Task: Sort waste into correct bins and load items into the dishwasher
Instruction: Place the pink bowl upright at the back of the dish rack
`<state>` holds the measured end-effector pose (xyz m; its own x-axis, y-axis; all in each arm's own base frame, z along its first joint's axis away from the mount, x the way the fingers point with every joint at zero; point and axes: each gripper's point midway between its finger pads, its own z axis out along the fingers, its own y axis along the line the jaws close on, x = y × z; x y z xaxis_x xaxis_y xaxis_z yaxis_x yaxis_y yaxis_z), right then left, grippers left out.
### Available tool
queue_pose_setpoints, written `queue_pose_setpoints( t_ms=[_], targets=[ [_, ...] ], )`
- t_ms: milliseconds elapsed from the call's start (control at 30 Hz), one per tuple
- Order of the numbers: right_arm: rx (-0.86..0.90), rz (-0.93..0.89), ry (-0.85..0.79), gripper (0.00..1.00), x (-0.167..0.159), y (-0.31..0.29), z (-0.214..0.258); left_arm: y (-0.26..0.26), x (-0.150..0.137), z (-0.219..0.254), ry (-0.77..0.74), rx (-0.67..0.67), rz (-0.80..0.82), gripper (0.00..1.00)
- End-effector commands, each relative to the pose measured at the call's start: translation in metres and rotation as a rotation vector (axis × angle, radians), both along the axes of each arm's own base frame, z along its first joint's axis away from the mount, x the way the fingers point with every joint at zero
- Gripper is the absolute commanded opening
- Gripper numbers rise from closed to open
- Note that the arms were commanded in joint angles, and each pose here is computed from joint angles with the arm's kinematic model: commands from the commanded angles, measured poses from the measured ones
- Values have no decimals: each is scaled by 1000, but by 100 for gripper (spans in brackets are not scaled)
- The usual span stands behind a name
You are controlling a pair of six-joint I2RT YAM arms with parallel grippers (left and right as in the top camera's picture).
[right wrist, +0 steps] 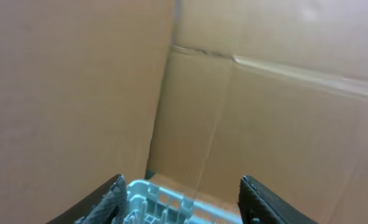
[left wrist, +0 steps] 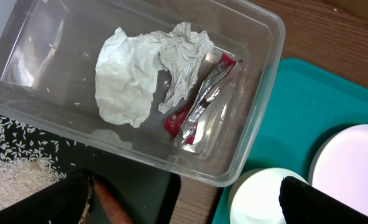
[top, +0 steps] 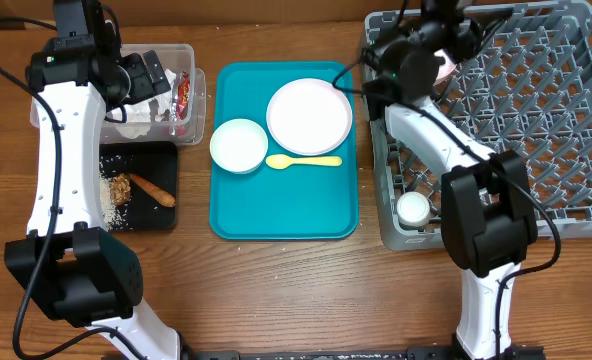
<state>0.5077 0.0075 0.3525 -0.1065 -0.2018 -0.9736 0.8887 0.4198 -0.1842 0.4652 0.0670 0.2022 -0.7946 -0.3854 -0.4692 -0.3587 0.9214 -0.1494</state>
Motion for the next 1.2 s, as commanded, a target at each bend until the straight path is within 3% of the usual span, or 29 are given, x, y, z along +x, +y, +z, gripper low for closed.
queue_pose_setpoints(
  t_ms=[0, 100, 267, 433, 700, 900, 1033, 1167],
  targets=[
    [-222, 140, 145, 69, 23, 35, 35, -1, 4, 7, -22, -4, 9, 100],
    [-413, 324, 448, 80, 59, 87, 2, -1, 4, 7, -22, -4, 9, 100],
    [-352, 535, 489, 89, 69, 127, -30, -1, 4, 7, -22, -4, 8, 100],
    [-127, 834, 433, 91, 53, 159, -27, -1, 4, 7, -22, -4, 9, 100],
    [331, 1229, 226, 92, -9, 146, 53, -1, 4, 7, -22, -4, 8, 100],
    [709, 1096, 84, 92, -19, 56, 53, -1, 4, 7, -21, -4, 9, 100],
    [875, 1005, 147, 92, -6, 14, 4, -1, 4, 7, -22, -4, 9, 100],
    [1008, 865, 279, 92, 11, -7, -74, -1, 4, 7, -21, -4, 9, 100]
  ],
)
